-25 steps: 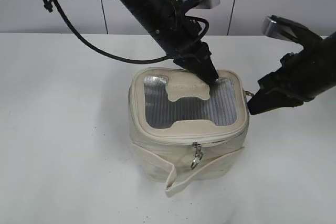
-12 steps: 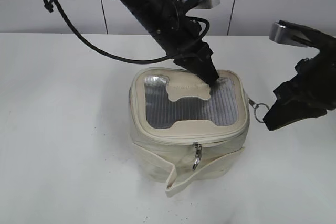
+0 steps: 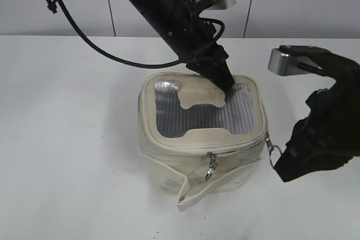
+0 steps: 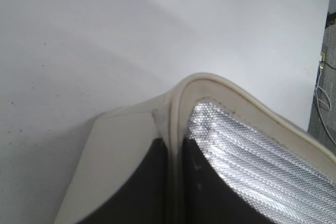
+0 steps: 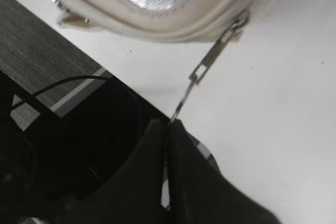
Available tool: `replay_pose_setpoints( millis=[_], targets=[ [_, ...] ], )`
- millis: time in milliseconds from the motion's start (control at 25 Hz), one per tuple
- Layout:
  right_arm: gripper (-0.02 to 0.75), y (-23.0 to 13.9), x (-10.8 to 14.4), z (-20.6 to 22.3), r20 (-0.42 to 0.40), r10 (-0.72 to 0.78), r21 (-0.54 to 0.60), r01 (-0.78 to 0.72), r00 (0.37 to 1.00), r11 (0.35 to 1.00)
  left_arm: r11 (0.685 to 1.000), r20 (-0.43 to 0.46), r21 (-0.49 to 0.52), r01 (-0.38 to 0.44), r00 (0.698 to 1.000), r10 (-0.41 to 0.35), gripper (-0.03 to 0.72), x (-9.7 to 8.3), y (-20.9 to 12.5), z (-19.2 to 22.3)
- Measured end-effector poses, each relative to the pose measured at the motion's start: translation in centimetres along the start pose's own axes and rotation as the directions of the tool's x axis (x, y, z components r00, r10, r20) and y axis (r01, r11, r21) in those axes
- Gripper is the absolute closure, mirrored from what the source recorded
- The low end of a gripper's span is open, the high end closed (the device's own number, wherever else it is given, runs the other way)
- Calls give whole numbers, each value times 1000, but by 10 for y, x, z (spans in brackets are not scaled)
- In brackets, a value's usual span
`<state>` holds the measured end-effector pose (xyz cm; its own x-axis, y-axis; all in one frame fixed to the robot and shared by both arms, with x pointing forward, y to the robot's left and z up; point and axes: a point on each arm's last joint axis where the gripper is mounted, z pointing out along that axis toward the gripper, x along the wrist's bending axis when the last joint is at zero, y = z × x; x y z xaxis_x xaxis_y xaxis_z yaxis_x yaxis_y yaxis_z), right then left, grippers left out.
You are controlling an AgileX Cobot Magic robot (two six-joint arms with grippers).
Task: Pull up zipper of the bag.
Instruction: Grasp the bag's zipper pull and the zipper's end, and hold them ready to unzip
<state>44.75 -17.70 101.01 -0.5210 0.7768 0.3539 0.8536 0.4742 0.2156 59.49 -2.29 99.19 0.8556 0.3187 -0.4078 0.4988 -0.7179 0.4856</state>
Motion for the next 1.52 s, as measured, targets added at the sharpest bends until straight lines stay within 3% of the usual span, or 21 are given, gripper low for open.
replay_pose_setpoints(
  millis=[120,480,880,1080,1200,1400,1520],
  targets=[
    [733,-5,21,5,-23,-39,25,39,999,999,1000,-1,-2,0,1000,0,644,0,0,0],
    [733,11,74,28,-107,-143,-58,137,984,989,1000,4,2,0,1000,0,645,-1,0,0],
    [733,20,87,39,-184,-149,-95,133,972,987,1000,20,16,-1,1000,0,646,-3,-1,1],
    [722,20,86,39,-179,-133,-89,118,975,989,1000,23,18,-4,1000,3,646,-4,-1,2],
    [594,17,85,40,-143,-70,-45,65,987,997,1000,17,10,-4,1000,3,646,-3,0,2],
    [192,18,75,33,5,-21,-20,21,1000,1000,1000,1,12,-4,1000,4,576,-5,0,-2],
    [107,16,72,17,85,-73,-63,79,994,995,1000,-69,24,-10,998,12,471,-10,2,-17]
  ],
)
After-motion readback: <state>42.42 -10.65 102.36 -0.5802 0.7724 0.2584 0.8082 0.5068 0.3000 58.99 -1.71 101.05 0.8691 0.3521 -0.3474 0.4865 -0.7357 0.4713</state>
